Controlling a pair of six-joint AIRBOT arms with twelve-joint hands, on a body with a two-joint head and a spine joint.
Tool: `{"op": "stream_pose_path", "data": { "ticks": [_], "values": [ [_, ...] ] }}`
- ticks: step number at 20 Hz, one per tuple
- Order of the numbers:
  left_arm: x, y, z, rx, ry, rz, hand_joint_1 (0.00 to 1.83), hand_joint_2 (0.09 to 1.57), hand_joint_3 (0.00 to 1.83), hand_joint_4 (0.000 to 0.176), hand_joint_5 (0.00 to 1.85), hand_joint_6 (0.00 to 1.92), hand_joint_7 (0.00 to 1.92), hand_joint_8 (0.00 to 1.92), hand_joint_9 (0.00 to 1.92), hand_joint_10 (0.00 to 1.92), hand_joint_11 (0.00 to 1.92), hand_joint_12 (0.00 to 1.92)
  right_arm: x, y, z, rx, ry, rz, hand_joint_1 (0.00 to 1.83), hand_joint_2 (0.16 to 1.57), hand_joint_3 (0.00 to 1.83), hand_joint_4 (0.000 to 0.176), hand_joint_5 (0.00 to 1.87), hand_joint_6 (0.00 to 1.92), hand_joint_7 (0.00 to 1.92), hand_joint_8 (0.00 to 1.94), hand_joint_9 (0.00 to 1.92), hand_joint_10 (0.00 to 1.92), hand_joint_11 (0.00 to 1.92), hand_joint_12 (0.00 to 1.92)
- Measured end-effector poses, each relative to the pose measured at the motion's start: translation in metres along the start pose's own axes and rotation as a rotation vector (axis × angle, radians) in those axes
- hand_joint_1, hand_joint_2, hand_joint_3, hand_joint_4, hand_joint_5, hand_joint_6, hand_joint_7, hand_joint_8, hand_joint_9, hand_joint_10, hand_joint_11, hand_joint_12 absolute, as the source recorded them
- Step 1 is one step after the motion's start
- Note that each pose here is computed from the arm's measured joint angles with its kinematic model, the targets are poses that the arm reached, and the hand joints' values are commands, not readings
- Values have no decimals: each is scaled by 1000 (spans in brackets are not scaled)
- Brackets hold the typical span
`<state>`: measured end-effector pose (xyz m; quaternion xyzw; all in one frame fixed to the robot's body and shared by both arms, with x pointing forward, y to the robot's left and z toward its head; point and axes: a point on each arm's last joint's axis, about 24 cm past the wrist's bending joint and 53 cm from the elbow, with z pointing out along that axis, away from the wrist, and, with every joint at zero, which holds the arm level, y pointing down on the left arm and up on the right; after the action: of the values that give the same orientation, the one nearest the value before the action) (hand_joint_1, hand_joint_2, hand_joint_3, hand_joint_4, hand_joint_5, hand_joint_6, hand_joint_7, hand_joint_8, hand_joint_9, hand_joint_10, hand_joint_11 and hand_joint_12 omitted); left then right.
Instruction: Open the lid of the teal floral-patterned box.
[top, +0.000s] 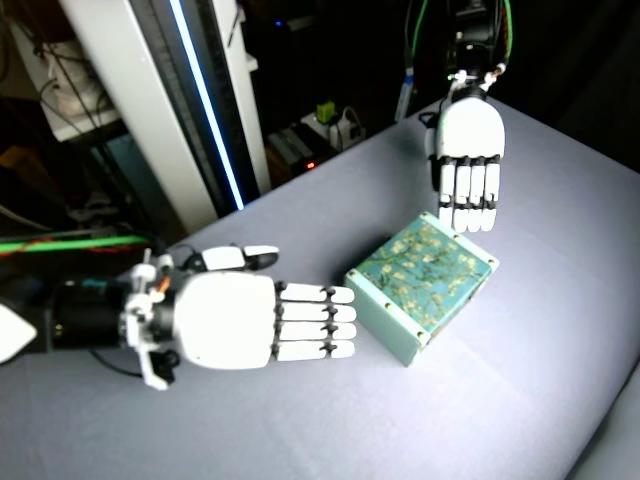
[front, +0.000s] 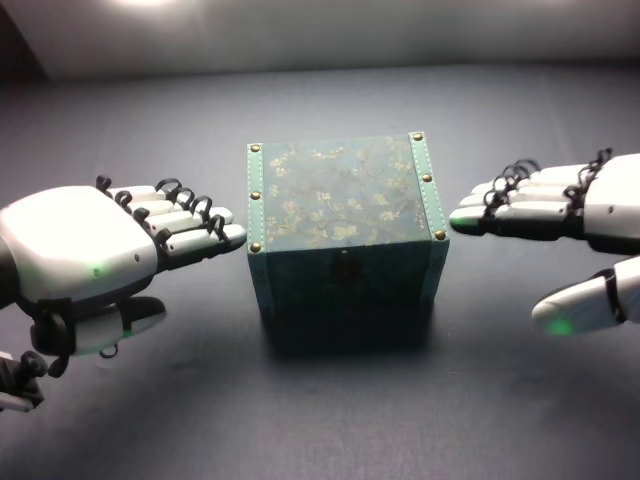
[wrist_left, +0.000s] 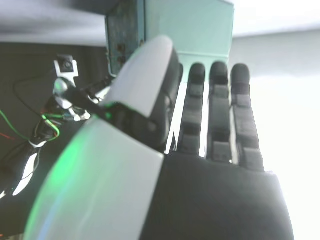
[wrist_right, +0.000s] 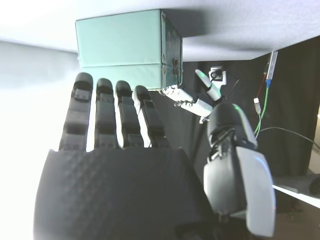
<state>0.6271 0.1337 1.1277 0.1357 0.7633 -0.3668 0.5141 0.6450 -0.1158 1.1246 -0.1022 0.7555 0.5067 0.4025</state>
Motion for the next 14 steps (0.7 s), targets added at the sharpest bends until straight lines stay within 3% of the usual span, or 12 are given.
{"op": "stream_pose_path", "data": {
  "ticks": [3,5,6,7,8,9,10,12,13,14],
  "values": [
    [-1,2,1,-7,1,4,717,1540,7,0,28,0,12,0,158,2,2,608,7,-7,4,20,28,-3,0,1202,0,0,0,0,0,0,14,2,82,33],
    [-3,3,1,-8,-4,3,747,1539,4,0,47,3,38,5,169,1,0,499,6,-9,7,28,30,-15,0,1194,0,0,0,0,0,0,49,15,127,53],
    [-4,3,1,-9,-3,3,750,1548,4,0,59,2,75,5,220,3,4,590,4,-8,8,28,27,-15,0,1206,0,15,0,0,0,0,9,2,67,27],
    [-4,2,1,-8,-5,3,700,1555,6,0,50,0,76,1,271,11,19,619,5,-9,9,30,30,-20,0,1212,0,0,0,0,0,0,1,0,40,16],
    [-4,2,2,-9,-6,0,473,1564,35,0,22,0,104,1,302,4,15,788,6,-8,11,28,31,-22,0,1223,3,0,0,0,0,0,0,0,9,4],
    [-4,3,3,-10,-8,-4,449,1566,32,0,7,0,140,8,306,5,2,887,5,-7,12,27,31,-23,0,1209,0,41,0,0,0,0,0,0,32,14],
    [-5,4,3,-14,-12,-13,449,1566,32,0,7,0,140,8,306,5,2,887,4,-6,12,23,28,-25,0,1209,0,41,0,0,0,0,0,0,32,14],
    [-6,5,3,-18,-19,-27,552,1547,26,0,24,2,184,6,363,34,0,933,0,-2,13,14,18,-20,0,1276,26,0,0,0,0,0,0,0,33,15],
    [-7,5,3,-17,-22,-30,552,1547,26,0,24,2,184,6,363,34,0,933,-1,0,13,9,14,-17,0,1276,26,0,0,0,0,0,0,0,33,15],
    [-7,5,3,-17,-25,-34,665,1524,9,0,28,1,406,40,662,182,214,1311,-2,2,12,3,12,-17,0,1268,20,0,0,0,0,0,0,0,36,17]
  ]
}}
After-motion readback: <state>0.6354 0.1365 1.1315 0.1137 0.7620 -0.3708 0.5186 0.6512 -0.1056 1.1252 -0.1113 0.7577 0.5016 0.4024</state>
